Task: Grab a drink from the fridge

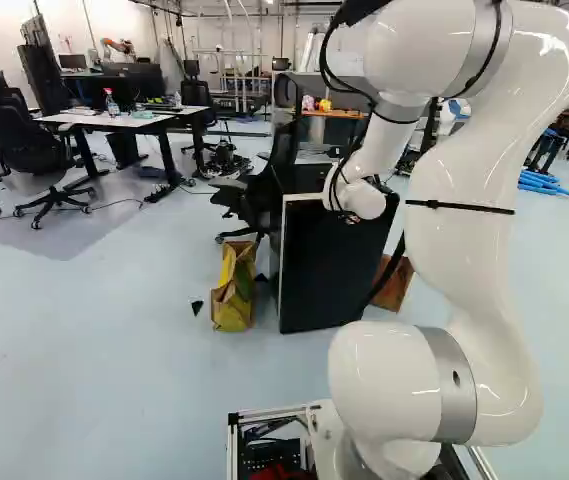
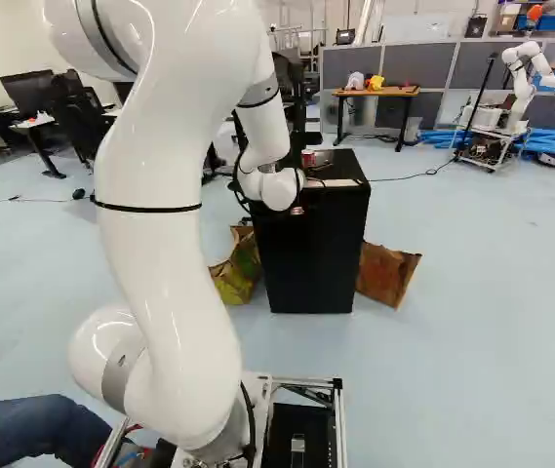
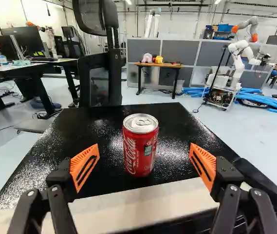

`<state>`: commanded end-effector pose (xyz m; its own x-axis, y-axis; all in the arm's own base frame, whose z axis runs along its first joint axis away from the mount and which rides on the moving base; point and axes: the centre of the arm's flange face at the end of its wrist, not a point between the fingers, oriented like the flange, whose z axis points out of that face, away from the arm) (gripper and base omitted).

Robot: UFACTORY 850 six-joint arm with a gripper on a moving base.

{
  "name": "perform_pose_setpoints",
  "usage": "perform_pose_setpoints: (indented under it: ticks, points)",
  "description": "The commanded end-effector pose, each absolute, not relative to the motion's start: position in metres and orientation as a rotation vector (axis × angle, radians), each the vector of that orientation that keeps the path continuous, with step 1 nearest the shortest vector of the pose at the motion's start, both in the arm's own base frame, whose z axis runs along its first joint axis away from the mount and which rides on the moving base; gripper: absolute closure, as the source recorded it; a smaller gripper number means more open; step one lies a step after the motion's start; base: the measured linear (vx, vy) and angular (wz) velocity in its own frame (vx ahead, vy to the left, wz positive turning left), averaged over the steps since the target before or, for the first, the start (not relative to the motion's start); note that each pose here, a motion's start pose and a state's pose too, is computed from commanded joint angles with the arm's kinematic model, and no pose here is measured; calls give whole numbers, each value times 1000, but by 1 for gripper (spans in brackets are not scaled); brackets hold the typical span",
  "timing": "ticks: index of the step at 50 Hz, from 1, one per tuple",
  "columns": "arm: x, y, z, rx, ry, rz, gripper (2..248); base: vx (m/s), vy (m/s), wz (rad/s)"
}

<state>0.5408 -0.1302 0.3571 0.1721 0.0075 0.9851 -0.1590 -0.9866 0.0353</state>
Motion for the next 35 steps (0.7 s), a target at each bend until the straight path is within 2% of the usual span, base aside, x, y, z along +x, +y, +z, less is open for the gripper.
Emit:
perform_pose_setpoints:
  ticks: [35]
  points:
    - [556,-131,356,2284,-142,1960,3,0,0,0]
